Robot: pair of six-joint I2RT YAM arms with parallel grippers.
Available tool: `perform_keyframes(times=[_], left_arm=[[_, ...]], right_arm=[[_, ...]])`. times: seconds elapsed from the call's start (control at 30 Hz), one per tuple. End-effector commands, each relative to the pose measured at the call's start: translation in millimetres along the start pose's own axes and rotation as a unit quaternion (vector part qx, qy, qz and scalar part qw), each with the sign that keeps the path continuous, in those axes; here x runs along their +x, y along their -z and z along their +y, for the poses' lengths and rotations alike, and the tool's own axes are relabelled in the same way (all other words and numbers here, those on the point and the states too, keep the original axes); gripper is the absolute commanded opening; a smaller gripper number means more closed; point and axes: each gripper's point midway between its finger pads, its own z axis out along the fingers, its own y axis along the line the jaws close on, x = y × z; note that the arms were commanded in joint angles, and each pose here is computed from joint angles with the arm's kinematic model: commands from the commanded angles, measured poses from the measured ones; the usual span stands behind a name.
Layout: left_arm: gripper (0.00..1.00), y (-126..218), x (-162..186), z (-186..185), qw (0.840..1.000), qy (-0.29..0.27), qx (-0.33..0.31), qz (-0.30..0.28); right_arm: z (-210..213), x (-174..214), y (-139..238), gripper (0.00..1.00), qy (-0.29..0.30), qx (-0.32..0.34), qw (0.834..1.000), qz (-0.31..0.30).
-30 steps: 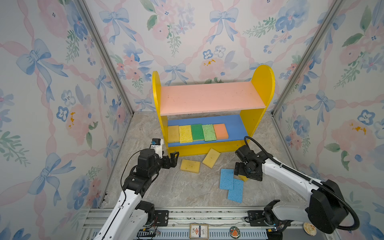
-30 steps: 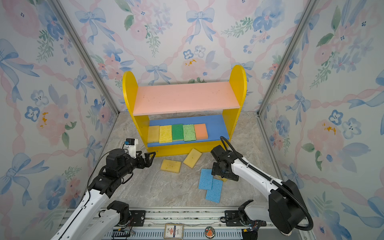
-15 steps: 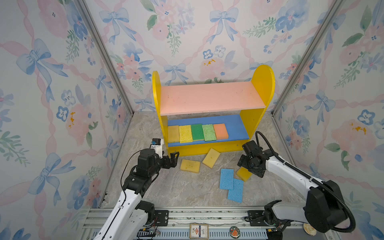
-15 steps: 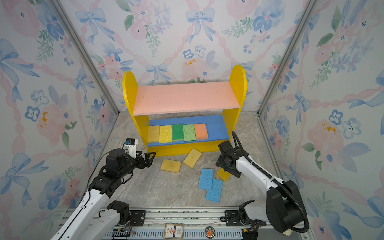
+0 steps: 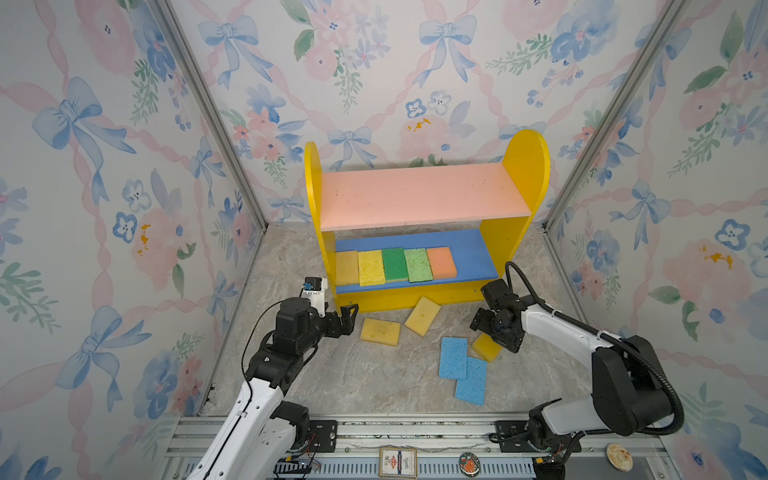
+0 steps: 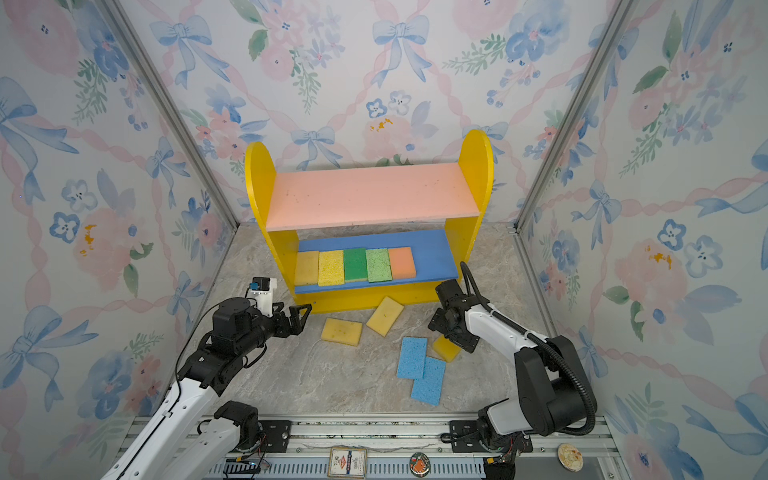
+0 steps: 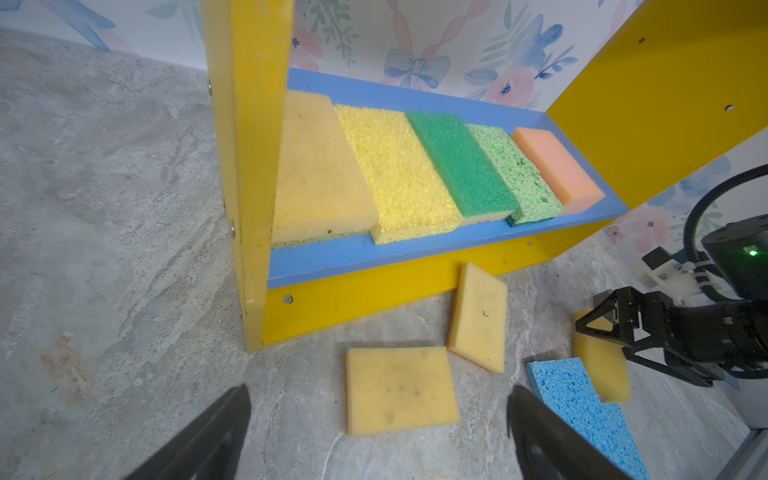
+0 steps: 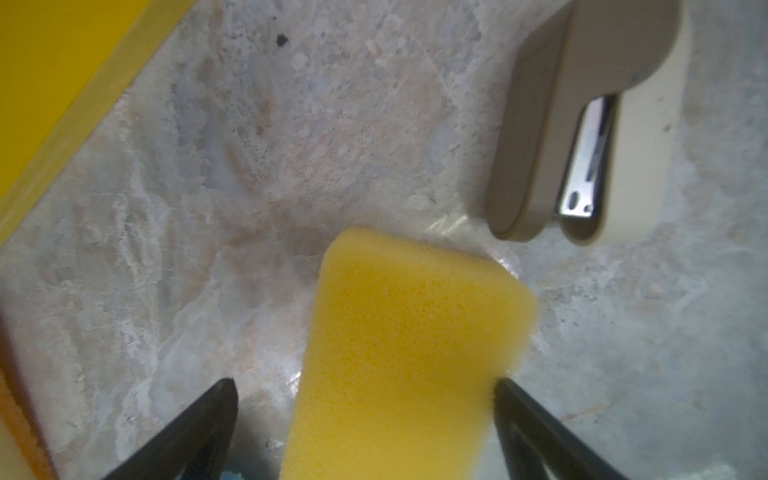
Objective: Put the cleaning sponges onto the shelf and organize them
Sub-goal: 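Grasp the bright yellow sponge near the stapler with the right gripper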
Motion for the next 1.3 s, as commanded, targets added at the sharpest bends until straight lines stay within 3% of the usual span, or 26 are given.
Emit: perform_keyframes(times=[0.0,0.3,0.63,1.27], left_arm=[[0.98,-1.7,0.1,1.1,1.000,-0.007,0.001,-0.003],[0.98,-1.8,0.3,1.1,1.000,-0.007,0.000,-0.003],[0.98,-1.5,-0.2,0.9,1.000,-0.006,0.001,-0.004],[0.98,-2.1,0.4,0.8,1.000,-0.006,0.002,-0.002]], right_arm=[[-3.9,4.5,-10.6,0.97,-0.003,0.001,1.000,0.014],[-10.6,10.0,-17.8,1.00,-0.002,0.008,1.000,0.025],[-7.2,10.4,-18.6,0.82,0.002,-0.001,1.000,0.028],[-2.1,10.7,-20.9,0.69,0.004,-0.012,0.999,0.032]])
